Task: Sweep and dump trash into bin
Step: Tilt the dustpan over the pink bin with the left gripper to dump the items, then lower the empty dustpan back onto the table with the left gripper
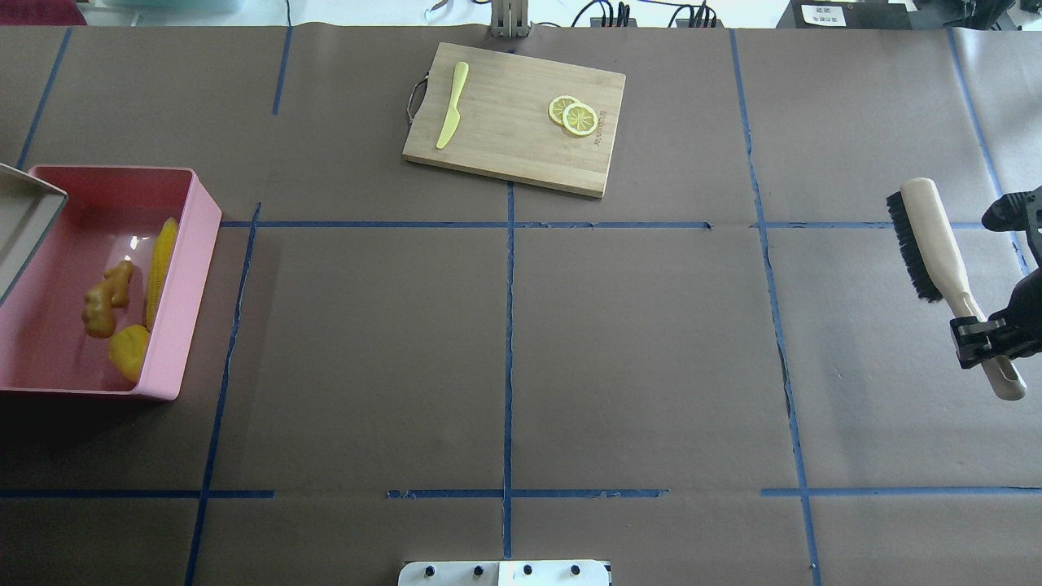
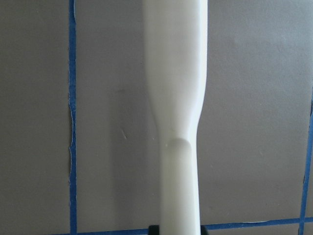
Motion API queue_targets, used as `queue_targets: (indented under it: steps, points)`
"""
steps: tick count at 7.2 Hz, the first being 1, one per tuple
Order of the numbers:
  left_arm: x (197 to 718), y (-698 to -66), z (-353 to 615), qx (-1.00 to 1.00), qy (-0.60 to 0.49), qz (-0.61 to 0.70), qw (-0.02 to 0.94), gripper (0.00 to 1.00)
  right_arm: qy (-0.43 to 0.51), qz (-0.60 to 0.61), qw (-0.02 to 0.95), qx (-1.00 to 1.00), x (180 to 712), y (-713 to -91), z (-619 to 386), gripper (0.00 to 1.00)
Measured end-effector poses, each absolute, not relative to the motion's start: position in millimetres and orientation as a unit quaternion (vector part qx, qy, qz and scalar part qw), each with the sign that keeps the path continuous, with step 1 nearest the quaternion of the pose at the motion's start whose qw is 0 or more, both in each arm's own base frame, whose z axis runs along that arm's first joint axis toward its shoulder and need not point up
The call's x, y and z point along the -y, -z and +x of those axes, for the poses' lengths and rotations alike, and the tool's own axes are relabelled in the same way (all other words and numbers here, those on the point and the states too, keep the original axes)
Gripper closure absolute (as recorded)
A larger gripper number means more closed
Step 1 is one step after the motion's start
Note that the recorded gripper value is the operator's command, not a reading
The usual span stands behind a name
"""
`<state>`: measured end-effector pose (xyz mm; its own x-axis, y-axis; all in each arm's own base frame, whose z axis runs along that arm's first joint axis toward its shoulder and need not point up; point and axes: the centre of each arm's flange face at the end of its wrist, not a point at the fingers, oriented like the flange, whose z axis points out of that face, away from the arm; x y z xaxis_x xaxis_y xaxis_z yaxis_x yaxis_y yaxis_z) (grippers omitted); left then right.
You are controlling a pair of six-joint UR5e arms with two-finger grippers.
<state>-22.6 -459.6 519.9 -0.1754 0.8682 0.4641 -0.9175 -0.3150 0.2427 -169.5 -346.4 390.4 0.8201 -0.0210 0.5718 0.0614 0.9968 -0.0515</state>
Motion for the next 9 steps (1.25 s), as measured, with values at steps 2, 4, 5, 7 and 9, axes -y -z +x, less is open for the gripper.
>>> queue_targets:
  steps: [2, 4, 5, 7, 9]
  points:
    - [467.9, -514.4, -17.1, 0.018, -0.758, 0.269, 0.594, 0.77, 0.020, -0.032, 0.953, 0.300, 347.5, -389.9, -166.9, 0.98]
    - [480.4, -486.8, 3.4, -0.094, -0.709, 0.305, 0.629, 0.77, 0.026, -0.030, 0.953, 0.301, 349.9, -392.0, -160.8, 0.98]
    - [483.5, -464.3, 13.8, -0.156, -0.668, 0.332, 0.648, 0.77, 0.029, -0.028, 0.953, 0.301, 351.5, -393.6, -158.2, 0.98]
    - [490.7, -409.4, 52.6, -0.233, -0.612, 0.360, 0.665, 0.77, 0.031, -0.027, 0.953, 0.301, 353.1, -395.3, -155.7, 0.97]
    - [479.5, -374.3, 147.3, -0.285, -0.621, 0.341, 0.646, 0.75, 0.030, -0.027, 0.953, 0.300, 353.3, -395.6, -155.3, 0.97]
